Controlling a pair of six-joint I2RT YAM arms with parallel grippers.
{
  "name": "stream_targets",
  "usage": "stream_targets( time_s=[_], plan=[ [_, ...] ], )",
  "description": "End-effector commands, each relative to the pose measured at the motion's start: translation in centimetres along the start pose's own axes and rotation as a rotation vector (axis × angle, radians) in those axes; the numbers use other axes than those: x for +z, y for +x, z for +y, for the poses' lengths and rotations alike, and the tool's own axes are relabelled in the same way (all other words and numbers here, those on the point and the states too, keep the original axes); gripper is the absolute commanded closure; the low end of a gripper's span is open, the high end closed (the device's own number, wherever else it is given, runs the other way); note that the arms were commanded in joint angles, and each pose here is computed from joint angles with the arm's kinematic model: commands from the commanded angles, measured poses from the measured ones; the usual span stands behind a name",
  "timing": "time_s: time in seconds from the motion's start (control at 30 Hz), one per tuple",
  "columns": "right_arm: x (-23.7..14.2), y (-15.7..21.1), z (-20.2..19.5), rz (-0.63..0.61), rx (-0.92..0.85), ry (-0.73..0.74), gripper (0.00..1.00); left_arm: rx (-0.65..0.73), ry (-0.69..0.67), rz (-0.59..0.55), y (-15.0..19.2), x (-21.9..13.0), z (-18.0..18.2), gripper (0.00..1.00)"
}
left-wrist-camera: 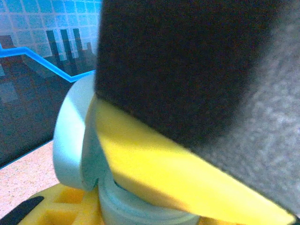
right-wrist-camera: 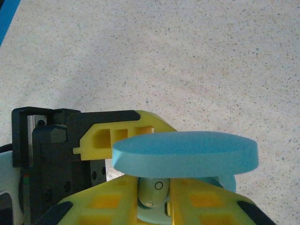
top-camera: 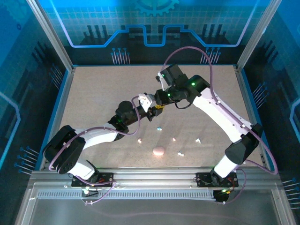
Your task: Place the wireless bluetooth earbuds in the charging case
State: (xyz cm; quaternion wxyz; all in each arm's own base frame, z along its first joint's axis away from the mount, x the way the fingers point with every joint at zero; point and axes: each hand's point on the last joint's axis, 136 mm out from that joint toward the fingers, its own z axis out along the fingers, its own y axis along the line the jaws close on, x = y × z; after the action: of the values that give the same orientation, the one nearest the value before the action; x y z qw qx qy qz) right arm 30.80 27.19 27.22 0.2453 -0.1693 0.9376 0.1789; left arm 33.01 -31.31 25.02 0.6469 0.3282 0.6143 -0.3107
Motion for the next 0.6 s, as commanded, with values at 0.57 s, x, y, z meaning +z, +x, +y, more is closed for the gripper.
stream_targets(
  time_s=[0.57],
  plan=[
    [-2.6,0.1,0.3,-0.047,0.003,0.020,0.82,0.070,-0.004,-0.132,-4.0,-0.6,-0.7,0.65]
  ],
)
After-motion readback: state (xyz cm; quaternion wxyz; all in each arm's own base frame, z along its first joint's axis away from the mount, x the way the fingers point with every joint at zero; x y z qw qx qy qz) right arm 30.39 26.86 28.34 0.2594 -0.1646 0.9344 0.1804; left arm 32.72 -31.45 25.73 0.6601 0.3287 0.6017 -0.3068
